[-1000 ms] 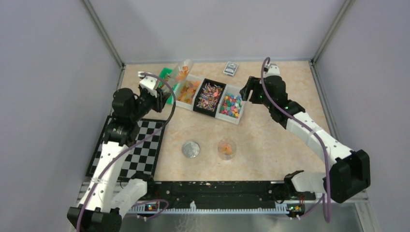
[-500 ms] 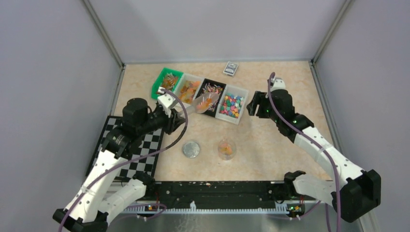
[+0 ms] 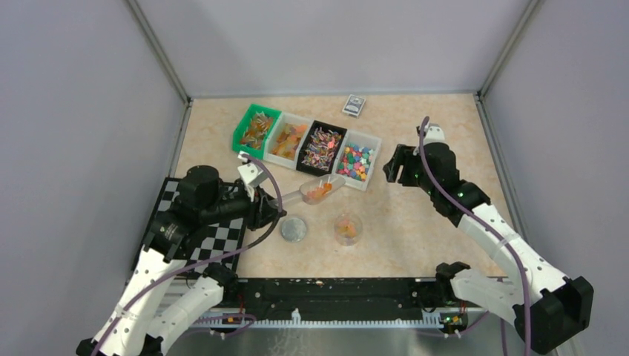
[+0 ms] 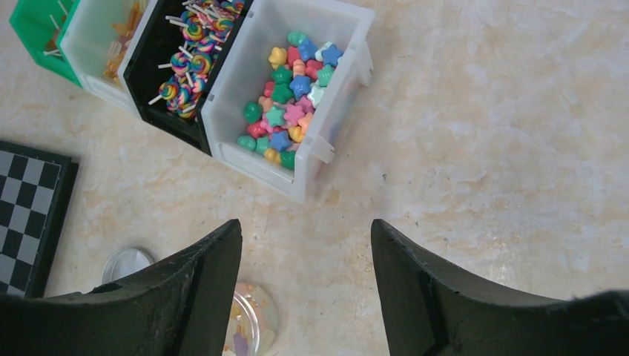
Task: Pack the candies
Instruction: Place the fake candies in the packing bottle.
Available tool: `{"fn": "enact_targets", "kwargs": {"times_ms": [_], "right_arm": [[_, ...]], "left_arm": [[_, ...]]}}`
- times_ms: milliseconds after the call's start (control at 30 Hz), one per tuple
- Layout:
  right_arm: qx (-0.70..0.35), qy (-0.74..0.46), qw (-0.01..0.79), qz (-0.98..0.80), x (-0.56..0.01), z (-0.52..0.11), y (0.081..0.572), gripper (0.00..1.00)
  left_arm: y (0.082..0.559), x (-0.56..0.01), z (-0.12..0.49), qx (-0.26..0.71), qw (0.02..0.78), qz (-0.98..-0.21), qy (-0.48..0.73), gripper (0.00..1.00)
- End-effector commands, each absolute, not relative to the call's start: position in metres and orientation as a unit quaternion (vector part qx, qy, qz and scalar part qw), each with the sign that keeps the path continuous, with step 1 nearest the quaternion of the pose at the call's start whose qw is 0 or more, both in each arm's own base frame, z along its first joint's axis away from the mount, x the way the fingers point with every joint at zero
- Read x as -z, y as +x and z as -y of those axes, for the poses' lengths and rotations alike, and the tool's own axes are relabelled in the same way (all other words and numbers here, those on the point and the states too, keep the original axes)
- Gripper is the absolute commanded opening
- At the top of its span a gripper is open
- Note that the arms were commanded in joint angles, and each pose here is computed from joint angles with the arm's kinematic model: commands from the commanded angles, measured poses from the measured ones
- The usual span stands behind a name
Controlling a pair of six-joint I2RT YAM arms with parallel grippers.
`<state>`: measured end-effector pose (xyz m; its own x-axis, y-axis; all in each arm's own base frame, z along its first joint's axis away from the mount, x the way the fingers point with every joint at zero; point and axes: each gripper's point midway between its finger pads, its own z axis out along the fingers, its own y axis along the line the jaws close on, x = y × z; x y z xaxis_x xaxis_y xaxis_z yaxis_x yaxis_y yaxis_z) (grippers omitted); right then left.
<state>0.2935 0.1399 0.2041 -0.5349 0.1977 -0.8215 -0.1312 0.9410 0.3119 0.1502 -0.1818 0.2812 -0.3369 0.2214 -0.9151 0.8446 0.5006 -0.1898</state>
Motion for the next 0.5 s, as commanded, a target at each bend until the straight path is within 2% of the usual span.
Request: {"fn": "enact_targets", "kwargs": {"times_ms": [0,467], "right_arm": [[-0.175,0.023,0.499,-0.848,-0.217,-0.14,0.293,0.63],[-0.18,0.023,0.512,-0.839,-0.227,-0.141,0.296,0.63]], "left_arm": [[0.129,-0.277,0.187,0.387,0.42,-0.738,0.36,0.0],[0.12,-0.241,0.184,0.382,0.378,-0.766,0.354,0.0]]}}
